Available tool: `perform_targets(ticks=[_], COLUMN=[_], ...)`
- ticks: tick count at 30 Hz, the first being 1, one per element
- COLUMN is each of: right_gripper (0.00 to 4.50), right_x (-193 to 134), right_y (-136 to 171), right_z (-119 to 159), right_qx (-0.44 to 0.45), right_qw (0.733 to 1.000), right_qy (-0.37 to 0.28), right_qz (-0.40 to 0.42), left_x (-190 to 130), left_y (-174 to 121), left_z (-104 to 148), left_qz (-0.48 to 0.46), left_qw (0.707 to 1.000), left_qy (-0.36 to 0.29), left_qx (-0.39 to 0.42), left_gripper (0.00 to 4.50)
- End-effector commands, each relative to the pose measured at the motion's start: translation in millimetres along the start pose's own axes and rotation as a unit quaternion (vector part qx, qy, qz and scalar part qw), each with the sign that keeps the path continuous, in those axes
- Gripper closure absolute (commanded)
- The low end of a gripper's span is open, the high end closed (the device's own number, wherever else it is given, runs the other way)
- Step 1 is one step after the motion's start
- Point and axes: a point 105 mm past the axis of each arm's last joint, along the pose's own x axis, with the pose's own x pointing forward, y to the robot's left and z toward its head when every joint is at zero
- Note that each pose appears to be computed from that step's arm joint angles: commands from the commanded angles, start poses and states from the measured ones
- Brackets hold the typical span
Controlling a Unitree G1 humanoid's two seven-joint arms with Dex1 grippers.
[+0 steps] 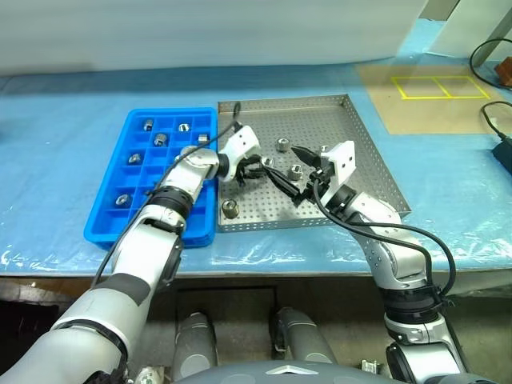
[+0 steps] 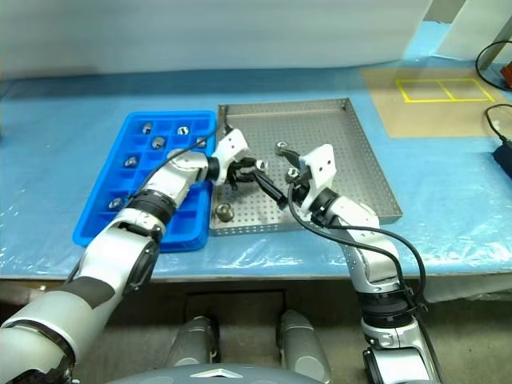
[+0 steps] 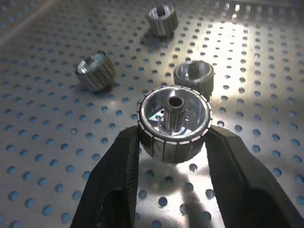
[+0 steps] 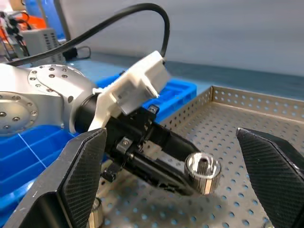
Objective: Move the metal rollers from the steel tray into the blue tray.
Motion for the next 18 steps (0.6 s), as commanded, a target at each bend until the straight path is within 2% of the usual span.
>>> perform_targets(ticks=[1,3,5,11,18], right_gripper=[0.00,0.00,0.00,0.00,0.00], right_x=[7,12,15,26,46], right_y=[8,11,18,34,59], right_z=[22,24,22,23,18], right_qx=[-0.006,0.000,0.003,0.026,0.043], right_qw=[0.998,0.997,0.994,0.975,0.945], right_qy=[-0.033,-0.034,-0.024,-0.011,0.001], right_qz=[0.044,0.069,0.111,0.221,0.323], left_x=[-34,-58,-83,-136,-175], left_y=[11,9,1,-13,-25], left_z=[17,31,32,13,2], left_qz=[0.030,0.039,0.037,0.083,0.155], left_qw=[0.998,0.992,0.988,0.987,0.978], left_qy=[-0.057,-0.120,-0.144,-0.113,-0.092], left_qx=[-0.016,-0.022,-0.039,-0.082,-0.101], left_gripper=[2.78,2.78,2.78,2.78,2.78])
